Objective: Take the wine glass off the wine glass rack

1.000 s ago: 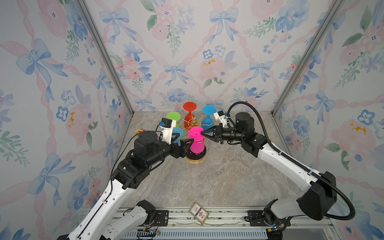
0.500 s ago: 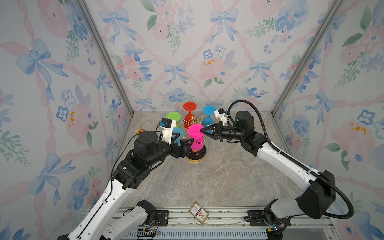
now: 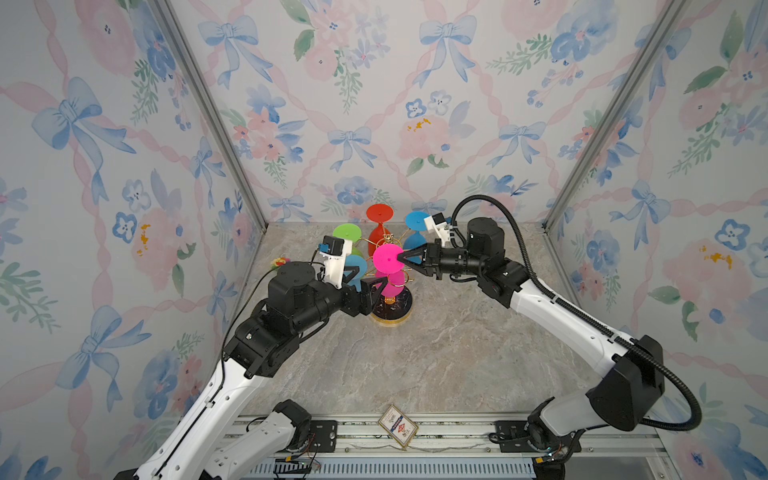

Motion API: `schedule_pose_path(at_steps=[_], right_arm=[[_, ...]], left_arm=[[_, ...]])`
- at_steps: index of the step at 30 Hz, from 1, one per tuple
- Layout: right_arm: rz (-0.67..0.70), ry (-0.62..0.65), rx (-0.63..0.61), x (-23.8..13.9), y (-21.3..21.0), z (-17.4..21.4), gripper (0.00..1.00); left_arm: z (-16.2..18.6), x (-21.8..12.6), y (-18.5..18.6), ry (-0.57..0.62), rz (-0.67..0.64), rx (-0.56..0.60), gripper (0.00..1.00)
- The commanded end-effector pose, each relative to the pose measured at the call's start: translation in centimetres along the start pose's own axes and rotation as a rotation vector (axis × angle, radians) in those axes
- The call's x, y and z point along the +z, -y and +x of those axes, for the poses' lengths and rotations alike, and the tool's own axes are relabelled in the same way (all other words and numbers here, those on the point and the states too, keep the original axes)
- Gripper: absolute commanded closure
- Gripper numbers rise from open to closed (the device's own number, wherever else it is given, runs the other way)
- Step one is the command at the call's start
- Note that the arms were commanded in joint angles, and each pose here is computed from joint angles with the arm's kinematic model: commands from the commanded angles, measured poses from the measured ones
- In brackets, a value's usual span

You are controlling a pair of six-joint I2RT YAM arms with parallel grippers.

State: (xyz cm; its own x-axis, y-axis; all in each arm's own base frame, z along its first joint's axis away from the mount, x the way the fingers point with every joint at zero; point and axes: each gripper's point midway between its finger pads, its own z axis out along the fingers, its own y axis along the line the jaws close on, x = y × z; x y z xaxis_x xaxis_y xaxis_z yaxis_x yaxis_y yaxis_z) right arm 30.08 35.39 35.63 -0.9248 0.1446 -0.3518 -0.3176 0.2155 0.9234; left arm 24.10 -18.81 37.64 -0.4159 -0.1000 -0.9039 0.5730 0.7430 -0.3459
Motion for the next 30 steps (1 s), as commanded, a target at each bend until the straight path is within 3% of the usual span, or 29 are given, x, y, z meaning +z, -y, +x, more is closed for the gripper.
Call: schedule_pose_path(at_steps=[1,14,30], right_arm=[[-0.021,-0.039,-0.05,0.4,-1.6,0.9,1.0],[-0.027,-0.117,-0.055,1.4,-1.4,2.9,1.0],[0.032,-0.203,-0.116,-0.1,-1.0,6.6,1.0]], left_arm=[[0.1,0.0,-0.4,-0.005,-0.014,-0.001,0.12],[-0.5,-0.3,0.1,0.008,0.0,-0.009,0.12],[-0.8,0.1,0.3,0.0,0.011,-0.005,0.12]])
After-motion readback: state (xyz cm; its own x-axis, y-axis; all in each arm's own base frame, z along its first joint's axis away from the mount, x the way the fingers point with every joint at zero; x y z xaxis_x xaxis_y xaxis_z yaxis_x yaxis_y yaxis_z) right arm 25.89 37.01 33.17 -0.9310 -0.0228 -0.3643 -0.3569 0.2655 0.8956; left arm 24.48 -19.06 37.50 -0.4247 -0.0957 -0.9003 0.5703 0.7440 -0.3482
